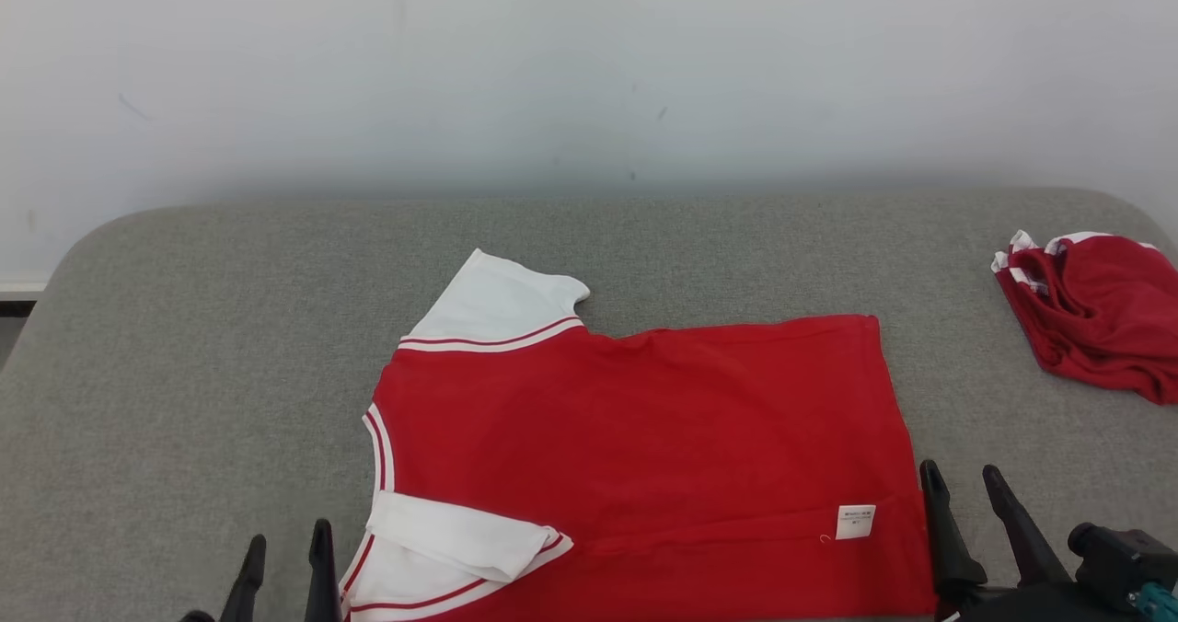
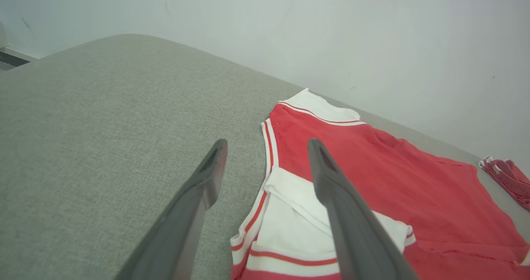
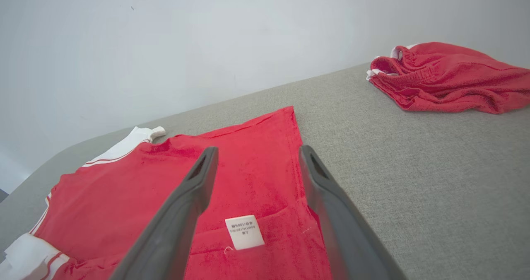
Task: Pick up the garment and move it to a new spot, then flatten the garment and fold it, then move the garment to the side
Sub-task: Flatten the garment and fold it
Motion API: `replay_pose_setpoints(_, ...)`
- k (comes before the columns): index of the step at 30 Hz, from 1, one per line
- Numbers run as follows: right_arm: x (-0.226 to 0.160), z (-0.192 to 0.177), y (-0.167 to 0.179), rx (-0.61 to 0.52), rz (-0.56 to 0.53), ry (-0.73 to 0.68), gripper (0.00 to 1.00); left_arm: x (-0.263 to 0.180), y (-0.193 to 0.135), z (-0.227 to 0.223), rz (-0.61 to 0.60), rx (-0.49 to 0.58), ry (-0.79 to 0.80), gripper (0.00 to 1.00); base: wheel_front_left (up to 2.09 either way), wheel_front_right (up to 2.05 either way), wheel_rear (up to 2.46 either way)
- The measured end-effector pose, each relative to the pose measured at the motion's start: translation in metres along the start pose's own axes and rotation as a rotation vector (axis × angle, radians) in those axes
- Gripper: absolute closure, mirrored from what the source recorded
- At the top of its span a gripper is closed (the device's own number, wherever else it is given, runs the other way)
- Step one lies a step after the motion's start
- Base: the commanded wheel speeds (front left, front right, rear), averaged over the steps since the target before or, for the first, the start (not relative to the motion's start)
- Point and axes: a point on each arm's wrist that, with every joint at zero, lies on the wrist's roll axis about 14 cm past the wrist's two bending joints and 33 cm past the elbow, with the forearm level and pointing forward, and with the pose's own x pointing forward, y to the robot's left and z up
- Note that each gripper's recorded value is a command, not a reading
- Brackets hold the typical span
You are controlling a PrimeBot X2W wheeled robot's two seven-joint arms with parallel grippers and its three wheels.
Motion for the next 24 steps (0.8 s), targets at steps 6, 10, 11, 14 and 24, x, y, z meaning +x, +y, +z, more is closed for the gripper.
replay_pose_setpoints(6, 0.006, 0.029, 0.018, -0.033, 0.047, -0.136, 0.0, 0.012, -0.02, 0.036, -0.051, 0.061, -0.125, 0.0, 0.0, 0.0, 0.0)
replay_pose_setpoints(10, 0.005, 0.039, 0.029, -0.06, 0.077, -0.199, 0.0, 0.019, -0.037, 0.051, -0.135, 0.172, -0.17, 0.0, 0.0, 0.0, 0.0)
replay_pose_setpoints(11, 0.004, 0.04, 0.03, -0.064, 0.081, -0.208, 0.0, 0.02, -0.041, 0.052, -0.149, 0.184, -0.175, 0.0, 0.0, 0.0, 0.0)
replay_pose_setpoints(14, 0.004, 0.049, 0.03, -0.07, 0.078, -0.247, 0.0, 0.022, -0.047, 0.055, -0.165, 0.198, -0.185, 0.0, 0.0, 0.0, 0.0)
replay_pose_setpoints(24, 0.001, 0.044, 0.036, -0.09, 0.09, -0.247, 0.0, 0.017, -0.04, 0.059, -0.154, 0.221, -0.2, 0.0, 0.0, 0.0, 0.0)
